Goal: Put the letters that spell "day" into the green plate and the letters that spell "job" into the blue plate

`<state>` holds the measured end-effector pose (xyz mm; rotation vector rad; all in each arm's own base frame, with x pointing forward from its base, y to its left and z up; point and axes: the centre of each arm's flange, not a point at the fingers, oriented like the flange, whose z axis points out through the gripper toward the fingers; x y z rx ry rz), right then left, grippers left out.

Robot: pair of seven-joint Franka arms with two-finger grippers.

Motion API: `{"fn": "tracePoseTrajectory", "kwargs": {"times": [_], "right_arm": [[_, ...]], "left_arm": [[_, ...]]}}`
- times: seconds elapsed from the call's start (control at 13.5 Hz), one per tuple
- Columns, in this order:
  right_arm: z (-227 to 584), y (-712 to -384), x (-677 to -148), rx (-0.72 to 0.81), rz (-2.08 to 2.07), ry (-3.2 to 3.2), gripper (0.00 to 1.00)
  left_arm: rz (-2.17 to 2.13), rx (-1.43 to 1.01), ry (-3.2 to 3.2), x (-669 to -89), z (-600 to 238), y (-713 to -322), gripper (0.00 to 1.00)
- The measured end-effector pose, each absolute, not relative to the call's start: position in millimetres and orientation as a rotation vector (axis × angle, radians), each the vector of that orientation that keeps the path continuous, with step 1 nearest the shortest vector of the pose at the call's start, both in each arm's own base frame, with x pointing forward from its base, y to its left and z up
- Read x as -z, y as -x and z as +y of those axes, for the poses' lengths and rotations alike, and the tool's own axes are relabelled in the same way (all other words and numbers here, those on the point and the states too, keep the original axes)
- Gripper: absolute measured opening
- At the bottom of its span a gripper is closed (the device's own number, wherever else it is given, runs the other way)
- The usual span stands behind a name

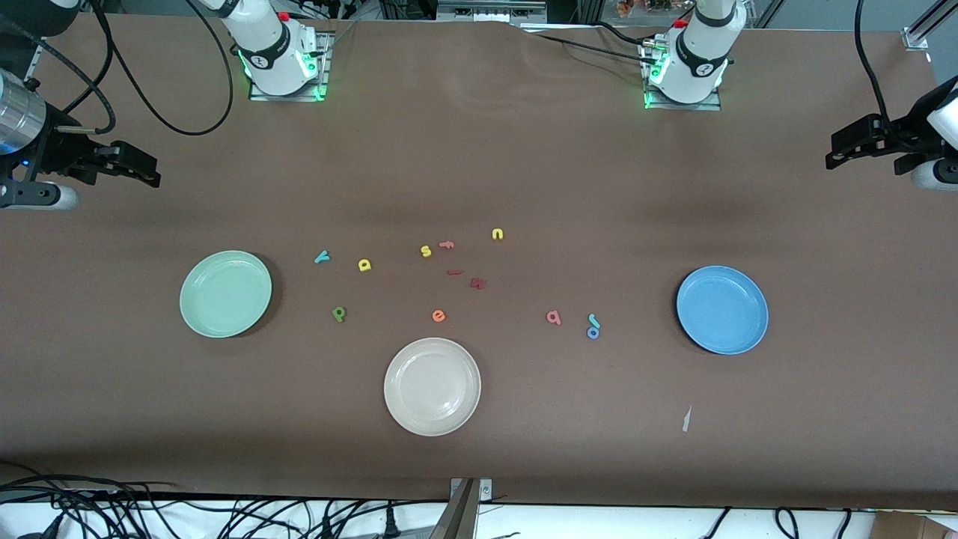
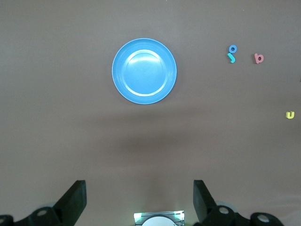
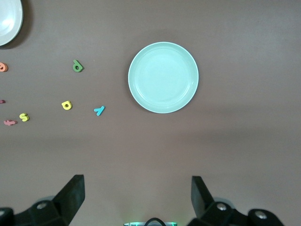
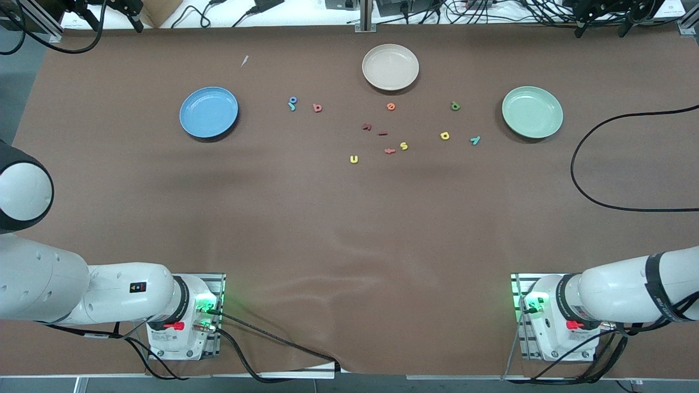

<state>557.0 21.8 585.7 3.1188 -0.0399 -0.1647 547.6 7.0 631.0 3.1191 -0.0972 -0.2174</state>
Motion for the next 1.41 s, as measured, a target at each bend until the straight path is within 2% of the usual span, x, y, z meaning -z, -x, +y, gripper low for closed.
{"fn": "tracePoseTrajectory", "kwargs": {"times": [0.74, 0.89, 1.19, 1.41], "right_arm": [[25, -561, -584, 0.136, -0.031, -3.122, 1.0], [31, -571, -566, 0.163, -0.013, -3.117, 1.0], [55, -599, -486, 0.332, 0.048, -3.088, 1.0], [82, -603, -457, 0.403, 0.114, -3.069, 1.0]], "left_arm": [[-0.098, 0.217, -3.119, -631, 7, -548, 1.0], [-0.098, 0.217, -3.119, -631, 7, -548, 1.0], [-0.098, 0.217, -3.119, -631, 7, -548, 1.0], [-0.098, 0.218, -3.119, -631, 7, -548, 1.0]]}}
